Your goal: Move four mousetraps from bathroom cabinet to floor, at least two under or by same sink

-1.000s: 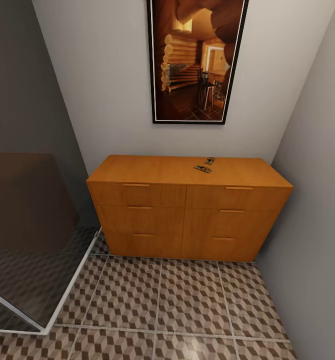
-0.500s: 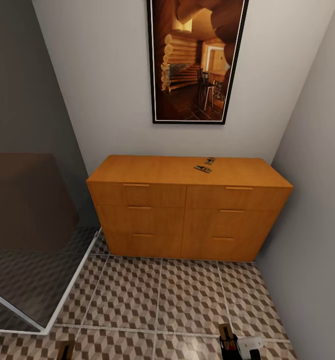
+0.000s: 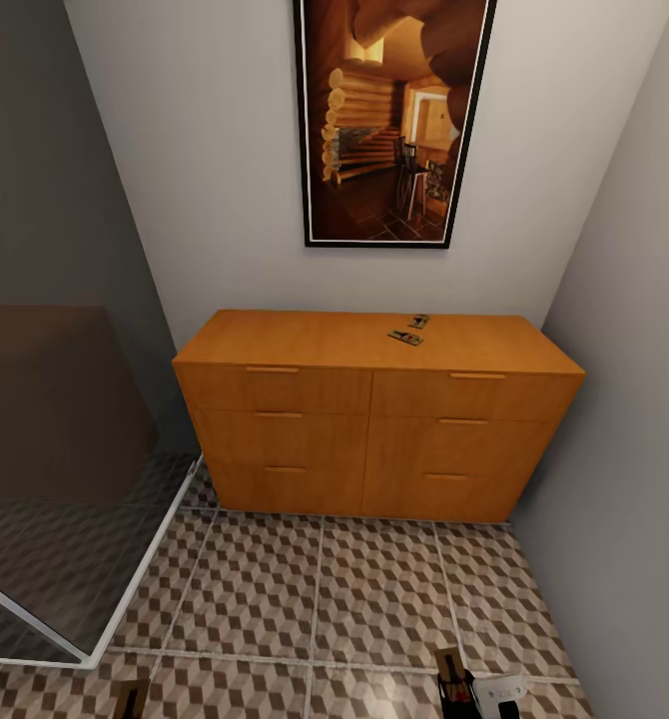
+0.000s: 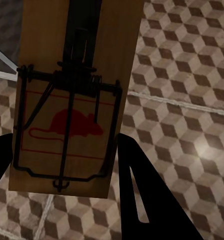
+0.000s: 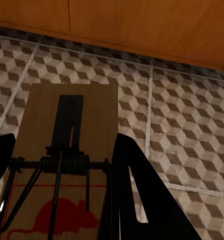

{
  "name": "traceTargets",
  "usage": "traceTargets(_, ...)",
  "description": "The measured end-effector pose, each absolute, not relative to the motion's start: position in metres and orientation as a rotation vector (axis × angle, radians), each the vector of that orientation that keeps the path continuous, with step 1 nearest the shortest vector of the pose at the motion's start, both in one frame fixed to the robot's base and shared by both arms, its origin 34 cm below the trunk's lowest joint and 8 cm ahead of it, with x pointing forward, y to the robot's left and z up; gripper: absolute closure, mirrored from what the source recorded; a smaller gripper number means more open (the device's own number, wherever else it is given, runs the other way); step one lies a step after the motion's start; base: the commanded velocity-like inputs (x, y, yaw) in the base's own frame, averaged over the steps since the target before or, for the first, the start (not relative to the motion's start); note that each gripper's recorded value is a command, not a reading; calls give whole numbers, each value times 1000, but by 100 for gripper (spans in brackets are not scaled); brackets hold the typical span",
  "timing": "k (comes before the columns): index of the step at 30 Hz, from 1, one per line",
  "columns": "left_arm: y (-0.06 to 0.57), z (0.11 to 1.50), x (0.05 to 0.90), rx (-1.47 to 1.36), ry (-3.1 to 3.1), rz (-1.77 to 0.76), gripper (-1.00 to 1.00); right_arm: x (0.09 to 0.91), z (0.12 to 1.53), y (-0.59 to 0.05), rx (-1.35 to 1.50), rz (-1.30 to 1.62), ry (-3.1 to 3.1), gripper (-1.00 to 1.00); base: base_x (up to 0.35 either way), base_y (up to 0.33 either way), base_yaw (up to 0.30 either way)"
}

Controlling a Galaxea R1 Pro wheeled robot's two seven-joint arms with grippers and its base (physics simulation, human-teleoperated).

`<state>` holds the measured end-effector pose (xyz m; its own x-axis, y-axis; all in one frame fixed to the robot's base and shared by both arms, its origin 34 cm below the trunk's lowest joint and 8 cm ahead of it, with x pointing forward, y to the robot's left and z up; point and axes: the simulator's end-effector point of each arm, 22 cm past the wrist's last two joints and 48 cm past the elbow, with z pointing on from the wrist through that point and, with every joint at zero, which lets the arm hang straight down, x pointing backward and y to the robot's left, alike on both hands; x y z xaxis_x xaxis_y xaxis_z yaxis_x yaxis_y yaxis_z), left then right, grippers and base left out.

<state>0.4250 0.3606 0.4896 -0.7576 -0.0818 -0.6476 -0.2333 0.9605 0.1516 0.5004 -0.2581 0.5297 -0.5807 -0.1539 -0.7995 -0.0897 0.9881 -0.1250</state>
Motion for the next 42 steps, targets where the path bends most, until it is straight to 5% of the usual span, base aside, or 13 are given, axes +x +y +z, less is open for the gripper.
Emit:
traceTargets(15,360,489,425,-219,2426,291,100,500,530,-258,-169,-87,2194,100,0,0,27)
traceTargets(42,358,489,424,-217,2428,289,100,494,526,-258,-169,-86,2210,100,0,0,199)
